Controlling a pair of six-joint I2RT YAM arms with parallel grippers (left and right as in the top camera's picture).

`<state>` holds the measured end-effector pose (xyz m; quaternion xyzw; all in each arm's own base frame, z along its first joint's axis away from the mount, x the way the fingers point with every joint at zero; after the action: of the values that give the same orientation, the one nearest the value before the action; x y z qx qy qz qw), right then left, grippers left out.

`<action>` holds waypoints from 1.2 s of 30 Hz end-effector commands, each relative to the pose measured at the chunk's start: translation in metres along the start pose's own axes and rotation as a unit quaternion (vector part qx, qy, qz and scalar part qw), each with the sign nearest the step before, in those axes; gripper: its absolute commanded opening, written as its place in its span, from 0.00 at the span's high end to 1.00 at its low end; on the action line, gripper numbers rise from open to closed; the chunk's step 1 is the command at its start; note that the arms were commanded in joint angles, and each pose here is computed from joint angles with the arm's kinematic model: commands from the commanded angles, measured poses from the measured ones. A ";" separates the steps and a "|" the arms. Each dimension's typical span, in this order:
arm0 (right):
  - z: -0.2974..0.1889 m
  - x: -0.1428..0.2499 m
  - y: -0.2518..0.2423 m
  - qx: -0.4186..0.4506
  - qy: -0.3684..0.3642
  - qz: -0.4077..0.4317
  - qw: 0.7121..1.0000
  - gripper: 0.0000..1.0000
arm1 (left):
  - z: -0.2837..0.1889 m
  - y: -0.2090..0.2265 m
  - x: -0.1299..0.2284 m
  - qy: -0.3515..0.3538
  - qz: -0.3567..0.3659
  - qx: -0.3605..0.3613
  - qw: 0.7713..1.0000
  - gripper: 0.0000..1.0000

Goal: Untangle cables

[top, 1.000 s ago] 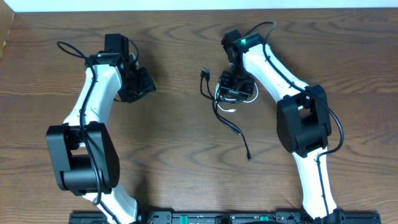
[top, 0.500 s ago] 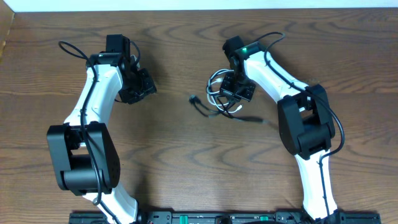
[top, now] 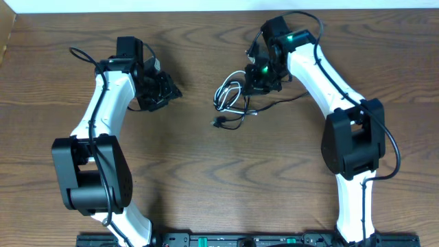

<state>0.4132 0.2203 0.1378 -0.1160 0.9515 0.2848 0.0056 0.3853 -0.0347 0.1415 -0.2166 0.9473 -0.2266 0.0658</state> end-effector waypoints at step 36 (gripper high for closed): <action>0.074 0.049 -0.035 0.120 0.038 0.006 0.992 0.79 | 0.106 -0.045 0.063 0.034 0.003 -0.125 0.992 0.43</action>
<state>0.3763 0.2187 0.0606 -0.1377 0.9754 0.1716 -0.0146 0.3714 -0.1471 0.0760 -0.2022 0.9696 -0.1378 0.0098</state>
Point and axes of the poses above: each gripper's point midway between its finger pads, its own z axis out along the fingers, its own y axis along the line the jaws close on, x = y × z, the point moved 6 cm from there along -z, back along the fingers, and after that the axes turned 5 degrees about -z, right-handed, at the moved point
